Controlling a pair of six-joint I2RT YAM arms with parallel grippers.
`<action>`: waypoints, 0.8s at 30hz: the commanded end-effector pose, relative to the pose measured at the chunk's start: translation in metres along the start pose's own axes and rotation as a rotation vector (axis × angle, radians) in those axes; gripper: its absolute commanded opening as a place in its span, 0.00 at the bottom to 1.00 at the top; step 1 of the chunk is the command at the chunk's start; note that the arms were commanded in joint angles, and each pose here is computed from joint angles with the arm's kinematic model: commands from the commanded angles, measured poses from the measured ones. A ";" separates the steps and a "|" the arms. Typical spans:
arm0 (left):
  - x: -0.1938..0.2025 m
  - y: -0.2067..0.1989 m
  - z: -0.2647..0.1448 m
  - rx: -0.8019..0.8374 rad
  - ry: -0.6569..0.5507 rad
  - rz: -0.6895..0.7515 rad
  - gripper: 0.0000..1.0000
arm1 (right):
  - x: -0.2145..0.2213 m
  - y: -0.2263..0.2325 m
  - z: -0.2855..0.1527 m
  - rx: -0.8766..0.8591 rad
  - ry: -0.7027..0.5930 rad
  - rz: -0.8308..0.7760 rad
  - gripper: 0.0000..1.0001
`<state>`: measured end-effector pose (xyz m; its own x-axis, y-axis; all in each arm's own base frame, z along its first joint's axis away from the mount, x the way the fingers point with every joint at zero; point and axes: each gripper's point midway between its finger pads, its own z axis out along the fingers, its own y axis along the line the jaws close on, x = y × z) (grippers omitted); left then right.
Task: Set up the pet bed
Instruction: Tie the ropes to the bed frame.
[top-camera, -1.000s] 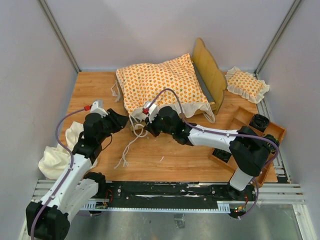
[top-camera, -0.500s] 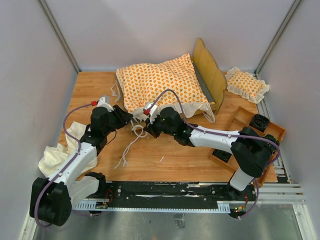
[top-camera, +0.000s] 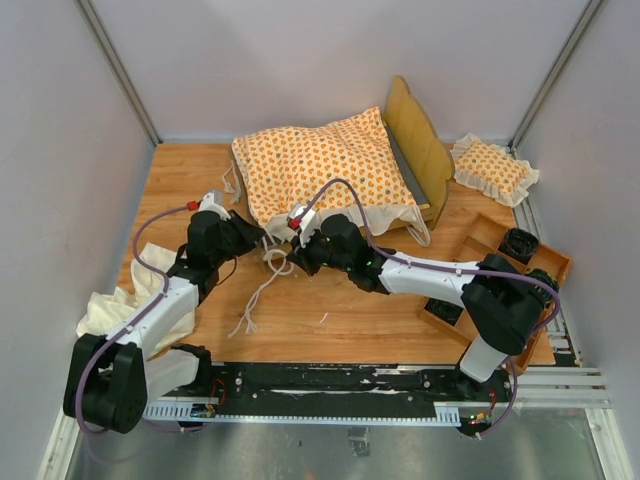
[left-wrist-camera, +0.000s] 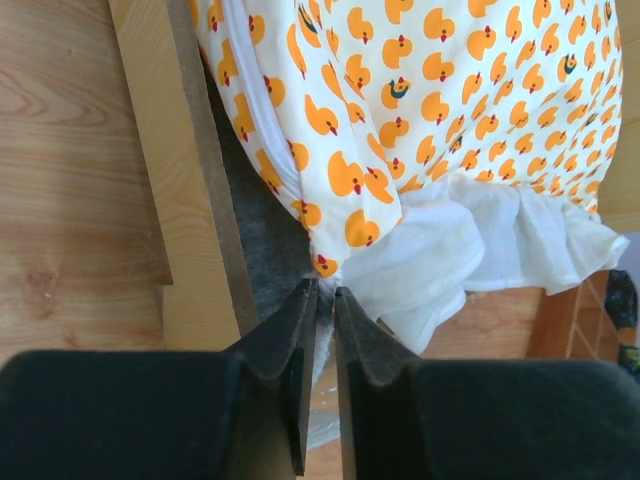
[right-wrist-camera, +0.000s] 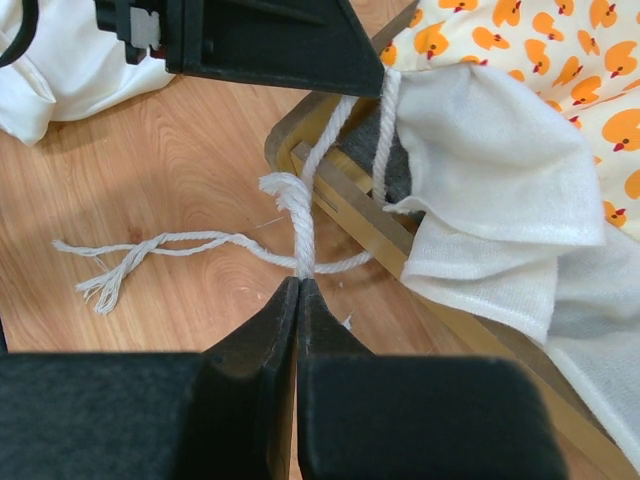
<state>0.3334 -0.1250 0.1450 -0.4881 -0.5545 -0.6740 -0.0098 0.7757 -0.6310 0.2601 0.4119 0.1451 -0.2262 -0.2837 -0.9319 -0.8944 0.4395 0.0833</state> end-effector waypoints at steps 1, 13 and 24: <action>-0.009 -0.007 -0.002 0.025 -0.042 0.008 0.10 | -0.028 -0.012 -0.007 0.062 -0.075 -0.003 0.00; -0.009 -0.018 -0.025 0.070 -0.037 0.016 0.00 | -0.045 -0.030 -0.004 0.156 -0.175 -0.007 0.00; -0.002 -0.033 -0.038 0.141 0.010 -0.003 0.00 | -0.036 -0.016 0.041 -0.048 -0.162 -0.234 0.00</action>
<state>0.3113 -0.1276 0.1790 -0.4554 -0.5637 -0.6891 0.0718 0.7482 -0.6595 0.2936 0.4353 0.1548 -0.1068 -0.2275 -0.9679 -0.8898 0.4563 -0.0091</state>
